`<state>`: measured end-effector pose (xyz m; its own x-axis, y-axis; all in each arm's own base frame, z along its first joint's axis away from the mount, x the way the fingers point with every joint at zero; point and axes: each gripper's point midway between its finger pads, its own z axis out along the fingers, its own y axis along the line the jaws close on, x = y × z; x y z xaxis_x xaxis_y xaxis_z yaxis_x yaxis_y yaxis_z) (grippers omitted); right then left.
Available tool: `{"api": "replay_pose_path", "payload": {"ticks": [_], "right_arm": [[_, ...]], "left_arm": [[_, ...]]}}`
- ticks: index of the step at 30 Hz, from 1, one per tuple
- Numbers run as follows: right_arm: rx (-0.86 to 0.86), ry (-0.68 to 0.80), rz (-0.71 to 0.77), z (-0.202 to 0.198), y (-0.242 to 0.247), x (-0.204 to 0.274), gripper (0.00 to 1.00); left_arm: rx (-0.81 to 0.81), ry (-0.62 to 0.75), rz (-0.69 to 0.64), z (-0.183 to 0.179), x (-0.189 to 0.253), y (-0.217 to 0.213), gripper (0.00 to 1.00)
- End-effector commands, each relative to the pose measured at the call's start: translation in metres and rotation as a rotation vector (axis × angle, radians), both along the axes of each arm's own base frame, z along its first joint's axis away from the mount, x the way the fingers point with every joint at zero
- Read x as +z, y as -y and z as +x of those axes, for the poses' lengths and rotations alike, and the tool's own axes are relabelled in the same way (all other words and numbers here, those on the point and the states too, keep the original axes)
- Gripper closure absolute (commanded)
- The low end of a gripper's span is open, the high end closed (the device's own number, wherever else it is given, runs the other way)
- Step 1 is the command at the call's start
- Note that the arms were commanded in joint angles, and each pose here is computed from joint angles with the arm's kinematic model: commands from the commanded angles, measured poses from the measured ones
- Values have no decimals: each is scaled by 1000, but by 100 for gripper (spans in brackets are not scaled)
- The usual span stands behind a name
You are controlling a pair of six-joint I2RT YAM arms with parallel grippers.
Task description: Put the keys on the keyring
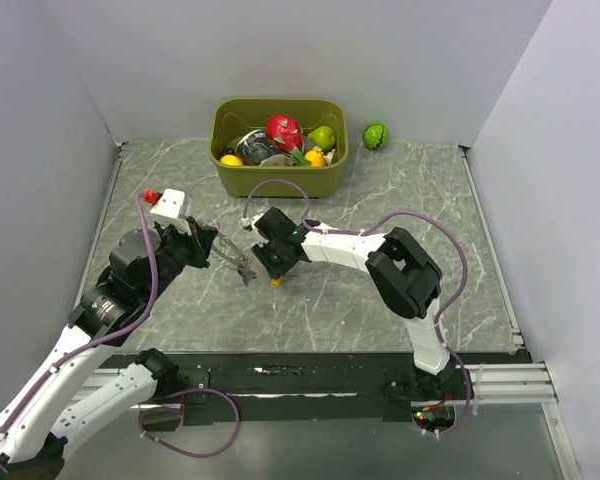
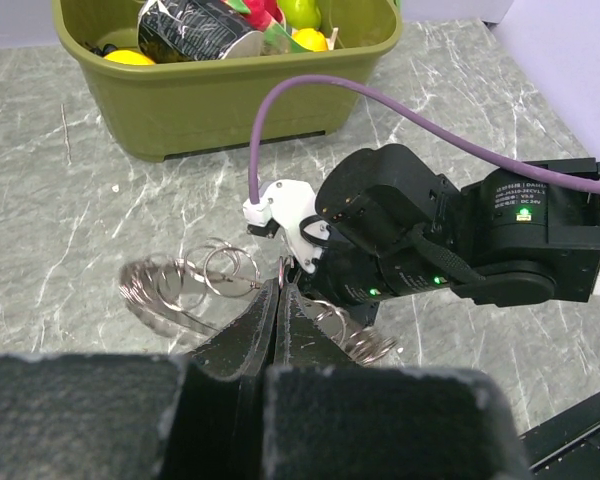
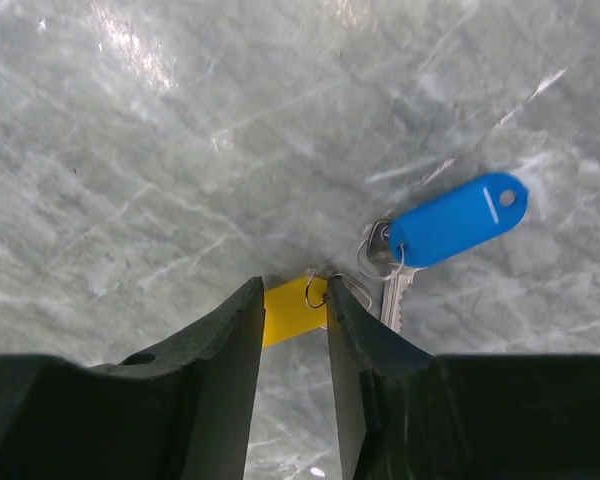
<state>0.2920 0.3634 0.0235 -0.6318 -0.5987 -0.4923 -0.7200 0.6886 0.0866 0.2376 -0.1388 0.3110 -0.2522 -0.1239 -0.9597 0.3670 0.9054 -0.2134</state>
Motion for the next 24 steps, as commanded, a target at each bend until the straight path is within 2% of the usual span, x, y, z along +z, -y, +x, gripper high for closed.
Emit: {"api": "replay_pose_path", "payload": {"ticks": [1, 5, 6, 12, 24], "right_arm": [[-2, 6, -28, 2, -2, -6, 63], [-4, 4, -32, 3, -2, -6, 77], [-4, 3, -31, 2, -3, -5, 84], [-9, 22, -13, 2, -1, 6, 98], [-39, 152, 123, 9, 15, 59, 100]], "left_arm": [[-8, 69, -39, 2, 23, 2, 99], [-11, 70, -38, 2, 23, 3, 99], [-11, 69, -36, 2, 23, 3, 99], [-16, 67, -34, 2, 21, 4, 99], [-67, 78, -31, -2, 23, 11, 99]]}}
